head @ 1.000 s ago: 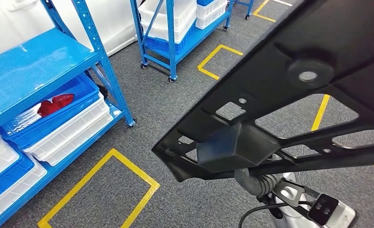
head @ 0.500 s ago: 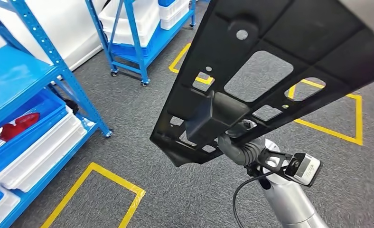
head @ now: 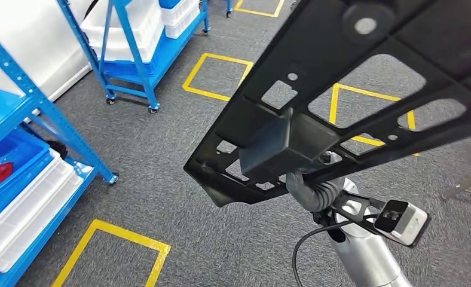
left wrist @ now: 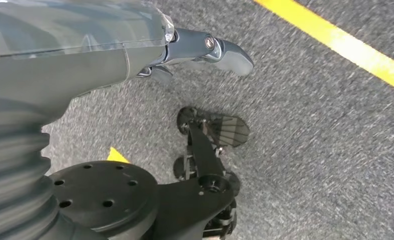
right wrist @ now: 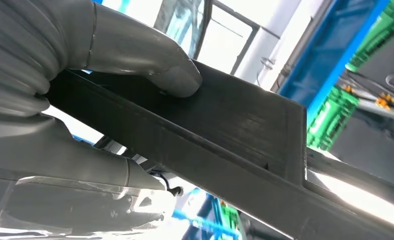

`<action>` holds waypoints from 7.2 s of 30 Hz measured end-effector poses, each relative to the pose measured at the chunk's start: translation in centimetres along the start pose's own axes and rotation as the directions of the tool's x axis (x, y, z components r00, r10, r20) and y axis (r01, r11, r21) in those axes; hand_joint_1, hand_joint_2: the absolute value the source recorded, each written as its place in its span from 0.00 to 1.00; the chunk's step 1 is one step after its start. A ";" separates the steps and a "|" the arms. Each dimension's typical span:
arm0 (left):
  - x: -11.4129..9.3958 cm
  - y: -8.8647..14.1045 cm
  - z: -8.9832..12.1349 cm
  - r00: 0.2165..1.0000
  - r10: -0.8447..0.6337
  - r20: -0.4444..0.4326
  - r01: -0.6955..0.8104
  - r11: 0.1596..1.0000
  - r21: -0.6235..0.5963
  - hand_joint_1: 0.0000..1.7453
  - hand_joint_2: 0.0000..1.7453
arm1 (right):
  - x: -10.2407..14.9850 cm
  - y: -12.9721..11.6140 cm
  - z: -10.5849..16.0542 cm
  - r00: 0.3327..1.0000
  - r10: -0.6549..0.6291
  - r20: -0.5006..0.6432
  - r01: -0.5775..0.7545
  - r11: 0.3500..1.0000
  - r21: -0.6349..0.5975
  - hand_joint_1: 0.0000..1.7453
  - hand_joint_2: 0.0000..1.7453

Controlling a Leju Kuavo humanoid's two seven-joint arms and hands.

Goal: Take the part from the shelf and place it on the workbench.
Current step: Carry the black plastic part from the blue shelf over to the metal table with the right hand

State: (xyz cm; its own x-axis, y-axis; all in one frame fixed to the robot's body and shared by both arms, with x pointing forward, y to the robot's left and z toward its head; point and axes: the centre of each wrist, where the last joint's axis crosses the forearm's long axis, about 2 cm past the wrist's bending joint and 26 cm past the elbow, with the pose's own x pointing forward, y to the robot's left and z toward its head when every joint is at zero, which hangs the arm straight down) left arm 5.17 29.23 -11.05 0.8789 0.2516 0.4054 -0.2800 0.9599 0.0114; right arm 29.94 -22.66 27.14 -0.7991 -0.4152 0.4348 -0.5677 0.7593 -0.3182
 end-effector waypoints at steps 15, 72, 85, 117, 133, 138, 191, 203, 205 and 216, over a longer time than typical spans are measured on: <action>-0.1 0.6 0.0 1.000 0.017 0.001 -0.017 1.000 0.011 0.00 1.00 | 0.9 0.1 1.5 1.000 -0.014 -0.013 0.014 1.000 -0.005 1.00 1.00; 0.3 1.1 -0.1 0.999 -0.032 0.041 0.032 0.999 -0.004 0.00 1.00 | 2.8 1.1 4.8 0.998 0.023 -0.059 -0.033 0.984 -0.176 1.00 1.00; 0.6 0.9 -0.2 1.000 -0.005 0.028 0.004 1.000 0.022 0.00 1.00 | 1.2 1.0 3.0 0.999 0.006 -0.039 -0.012 0.988 -0.155 1.00 1.00; 0.3 0.1 -0.1 1.000 0.007 0.021 -0.007 1.000 0.004 0.00 1.00 | -0.3 2.1 2.6 0.996 -0.032 -0.086 0.025 0.996 -0.083 1.00 1.00; 0.1 0.2 -0.1 1.000 0.018 0.017 -0.018 1.000 0.015 0.00 1.00 | -0.4 1.7 2.3 0.996 -0.020 -0.092 0.013 0.997 -0.070 1.00 1.00; 0.1 0.2 0.0 1.000 0.019 0.015 -0.019 1.000 0.016 0.00 1.00 | -0.4 1.7 2.3 0.995 -0.022 -0.093 0.015 0.997 -0.071 1.00 1.00; 0.6 0.7 -0.2 0.999 0.003 0.050 -0.002 1.000 -0.018 0.00 1.00 | -0.4 0.3 3.5 0.995 0.001 -0.104 -0.014 0.992 -0.124 1.00 1.00; 0.1 1.4 -0.1 0.999 0.005 0.041 -0.005 1.000 -0.002 0.00 1.00 | -0.8 0.2 3.6 0.993 0.003 -0.114 -0.017 0.992 -0.127 1.00 1.00; 0.1 1.5 -0.1 0.999 0.009 0.041 -0.009 1.000 0.001 0.00 1.00 | -0.8 0.1 3.6 0.993 0.005 -0.116 -0.021 0.991 -0.132 1.00 1.00; 0.4 1.6 -0.2 0.999 0.022 0.045 -0.022 1.000 0.009 0.00 1.00 | -1.1 0.1 3.7 0.992 0.010 -0.128 -0.029 0.988 -0.150 1.00 1.00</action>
State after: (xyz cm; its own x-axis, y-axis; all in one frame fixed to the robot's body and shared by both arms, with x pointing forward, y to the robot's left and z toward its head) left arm 5.11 30.88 -11.03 0.8543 0.2665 0.4463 -0.3031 0.9529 0.0111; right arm 30.06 -23.95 23.48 -0.7726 -0.3400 0.5362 -0.5079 0.8377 -0.2007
